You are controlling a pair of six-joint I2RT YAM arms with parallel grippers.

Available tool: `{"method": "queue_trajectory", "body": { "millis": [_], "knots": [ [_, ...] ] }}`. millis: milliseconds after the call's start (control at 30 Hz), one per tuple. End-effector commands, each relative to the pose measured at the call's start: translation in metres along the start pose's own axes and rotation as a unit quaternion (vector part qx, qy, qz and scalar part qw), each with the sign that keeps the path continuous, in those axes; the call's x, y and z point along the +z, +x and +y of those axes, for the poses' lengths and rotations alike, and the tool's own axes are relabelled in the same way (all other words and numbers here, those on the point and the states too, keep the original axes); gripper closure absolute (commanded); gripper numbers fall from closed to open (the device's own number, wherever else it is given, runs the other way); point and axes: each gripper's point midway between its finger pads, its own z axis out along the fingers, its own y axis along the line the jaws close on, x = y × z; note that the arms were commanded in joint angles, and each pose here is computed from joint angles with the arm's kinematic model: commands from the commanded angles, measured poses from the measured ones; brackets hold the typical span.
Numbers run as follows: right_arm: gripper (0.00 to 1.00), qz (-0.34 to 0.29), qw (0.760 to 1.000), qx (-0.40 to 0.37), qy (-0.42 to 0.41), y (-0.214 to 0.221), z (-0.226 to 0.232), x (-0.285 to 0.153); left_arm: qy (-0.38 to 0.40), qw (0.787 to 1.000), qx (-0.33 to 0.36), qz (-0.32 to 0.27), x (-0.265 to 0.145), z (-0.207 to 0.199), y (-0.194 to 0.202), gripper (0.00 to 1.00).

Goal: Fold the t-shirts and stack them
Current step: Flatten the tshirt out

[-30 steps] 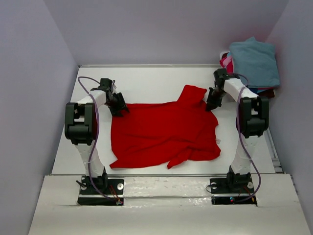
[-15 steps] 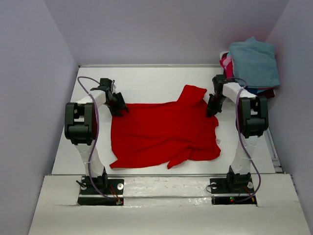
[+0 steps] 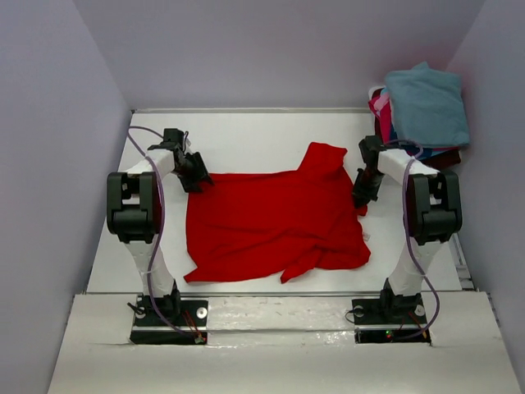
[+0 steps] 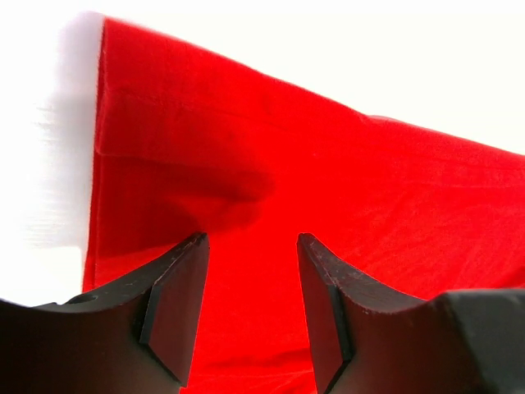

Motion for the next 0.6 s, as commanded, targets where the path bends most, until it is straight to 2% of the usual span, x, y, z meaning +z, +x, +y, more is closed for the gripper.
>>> {"method": "queue_trajectory", "body": {
  "millis": [0,333,567],
  "knots": [
    [0.91,-0.028,0.999,0.019,0.005,0.002,-0.007,-0.016,0.007,1.0,0.008,-0.008,-0.007,-0.005,-0.011,0.42],
    [0.92,-0.003,1.0,0.022,-0.009,0.035,-0.015,-0.009,0.006,1.0,0.007,-0.005,-0.004,-0.003,-0.008,0.42],
    [0.93,-0.018,0.999,0.02,-0.025,0.03,-0.01,-0.024,0.011,1.0,0.002,-0.013,-0.005,-0.01,-0.019,0.42]
  ]
}}
